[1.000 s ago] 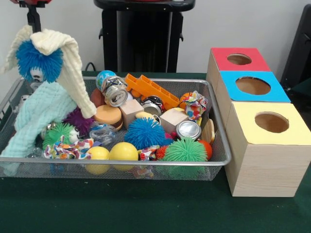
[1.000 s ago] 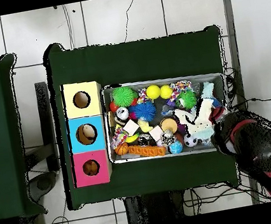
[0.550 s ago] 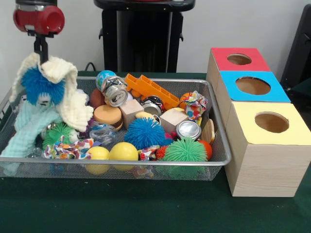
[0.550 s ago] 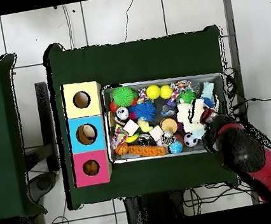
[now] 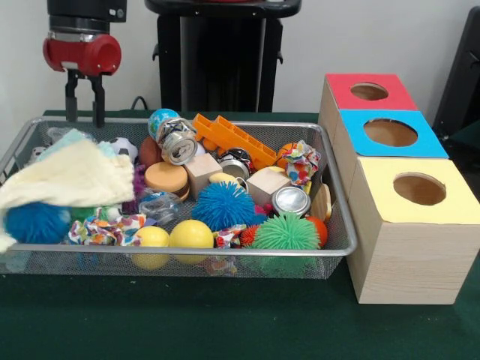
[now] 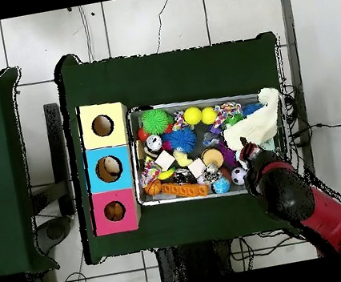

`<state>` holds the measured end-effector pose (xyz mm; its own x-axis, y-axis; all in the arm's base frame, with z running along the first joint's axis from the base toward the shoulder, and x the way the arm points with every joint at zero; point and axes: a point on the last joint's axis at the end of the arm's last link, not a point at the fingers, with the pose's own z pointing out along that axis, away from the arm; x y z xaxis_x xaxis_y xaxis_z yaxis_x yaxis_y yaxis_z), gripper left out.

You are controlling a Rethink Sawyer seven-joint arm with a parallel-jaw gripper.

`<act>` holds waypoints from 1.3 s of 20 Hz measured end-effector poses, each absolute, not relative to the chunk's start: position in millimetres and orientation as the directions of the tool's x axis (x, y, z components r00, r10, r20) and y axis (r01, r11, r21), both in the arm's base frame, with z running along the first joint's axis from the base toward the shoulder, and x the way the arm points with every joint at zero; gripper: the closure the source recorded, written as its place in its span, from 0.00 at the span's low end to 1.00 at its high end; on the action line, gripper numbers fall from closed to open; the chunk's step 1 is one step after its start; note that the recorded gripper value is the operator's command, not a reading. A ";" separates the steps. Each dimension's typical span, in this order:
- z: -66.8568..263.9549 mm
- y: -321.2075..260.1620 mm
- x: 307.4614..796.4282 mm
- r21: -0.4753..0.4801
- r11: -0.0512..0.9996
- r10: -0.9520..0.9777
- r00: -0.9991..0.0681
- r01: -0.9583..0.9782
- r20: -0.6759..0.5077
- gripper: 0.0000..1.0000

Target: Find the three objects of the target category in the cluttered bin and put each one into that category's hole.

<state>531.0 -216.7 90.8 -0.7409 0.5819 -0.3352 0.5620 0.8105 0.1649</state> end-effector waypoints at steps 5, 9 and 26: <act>75.7 -203.7 519.9 0.172 0.816 0.578 -0.761 0.552 -0.296 0.00; 68.8 -190.6 515.1 0.177 0.820 0.572 -0.770 0.544 -0.282 0.00; 10.1 -90.1 497.6 0.226 0.836 0.549 -0.765 0.500 -0.336 0.00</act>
